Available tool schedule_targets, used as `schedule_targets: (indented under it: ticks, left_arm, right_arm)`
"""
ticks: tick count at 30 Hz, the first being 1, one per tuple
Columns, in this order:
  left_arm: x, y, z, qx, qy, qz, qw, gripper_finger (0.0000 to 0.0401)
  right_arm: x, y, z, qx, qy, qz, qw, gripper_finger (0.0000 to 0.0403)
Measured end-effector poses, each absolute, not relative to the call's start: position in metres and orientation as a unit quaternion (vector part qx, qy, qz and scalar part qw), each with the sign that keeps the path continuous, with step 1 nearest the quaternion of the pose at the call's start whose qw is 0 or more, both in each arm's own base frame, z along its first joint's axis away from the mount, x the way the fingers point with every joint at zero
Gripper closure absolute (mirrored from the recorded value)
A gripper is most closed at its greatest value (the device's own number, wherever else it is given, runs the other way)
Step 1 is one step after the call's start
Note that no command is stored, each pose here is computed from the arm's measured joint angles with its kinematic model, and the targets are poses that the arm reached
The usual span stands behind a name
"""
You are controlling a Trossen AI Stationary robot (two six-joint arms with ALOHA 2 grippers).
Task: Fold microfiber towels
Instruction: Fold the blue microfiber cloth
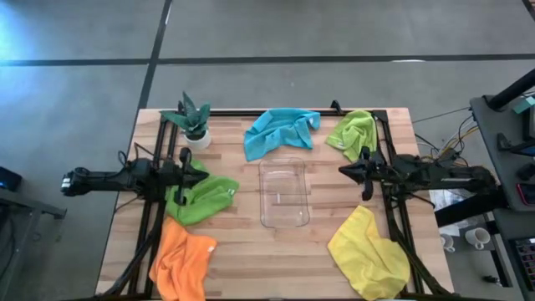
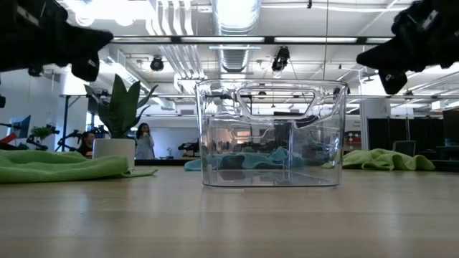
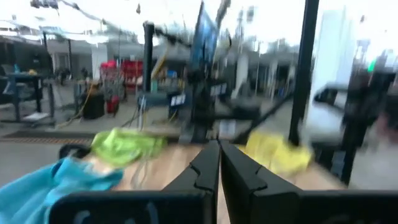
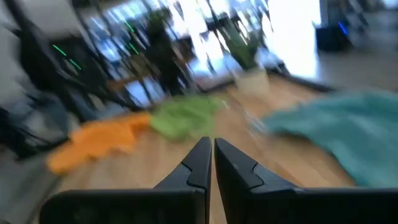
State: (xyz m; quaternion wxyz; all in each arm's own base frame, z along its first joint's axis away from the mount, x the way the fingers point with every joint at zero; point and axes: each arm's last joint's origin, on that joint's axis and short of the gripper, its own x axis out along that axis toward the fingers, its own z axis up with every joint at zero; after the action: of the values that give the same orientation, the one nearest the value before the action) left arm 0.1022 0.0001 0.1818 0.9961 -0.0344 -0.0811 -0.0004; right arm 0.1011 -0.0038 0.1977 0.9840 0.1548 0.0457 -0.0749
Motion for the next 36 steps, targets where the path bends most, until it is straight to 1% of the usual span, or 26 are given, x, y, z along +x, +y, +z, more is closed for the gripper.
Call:
schedule_targets:
  ticks: [5,8,13,19,24,27,30,36]
  left_arm:
    - [0.100,0.000,0.193,-0.048,-0.138,-0.004,0.989,0.0401]
    - [0.099,0.000,0.194,-0.049,-0.146,-0.005,0.988,0.0401]
    - [0.101,0.000,0.192,-0.049,-0.134,-0.004,0.990,0.0401]
    - [0.104,0.000,0.190,-0.049,-0.121,-0.003,0.991,0.0401]
    - [0.105,0.000,0.189,-0.049,-0.113,-0.001,0.992,0.0401]
    - [0.105,0.000,0.189,-0.043,-0.115,0.001,0.992,0.0401]
    - [0.104,0.001,0.189,-0.028,-0.118,0.011,0.993,0.0397]
    - [0.105,0.001,0.189,-0.025,-0.114,0.019,0.993,0.0377]
  right_arm:
    - [0.120,-0.006,0.239,0.110,0.155,-0.126,0.974,0.0385]
    - [0.145,-0.006,0.265,0.076,0.201,-0.127,0.968,0.0385]
    - [0.200,0.008,0.294,0.012,0.254,-0.078,0.964,0.0385]
    - [0.260,0.056,0.311,-0.053,0.303,0.004,0.951,0.0385]
    - [0.294,0.102,0.322,-0.102,0.376,0.008,0.921,0.0379]
    - [0.314,0.124,0.330,-0.106,0.421,0.001,0.901,0.0351]
    - [0.335,0.143,0.337,-0.105,0.458,-0.003,0.883,0.0308]
    - [0.364,0.161,0.327,-0.134,0.558,-0.021,0.818,0.0220]
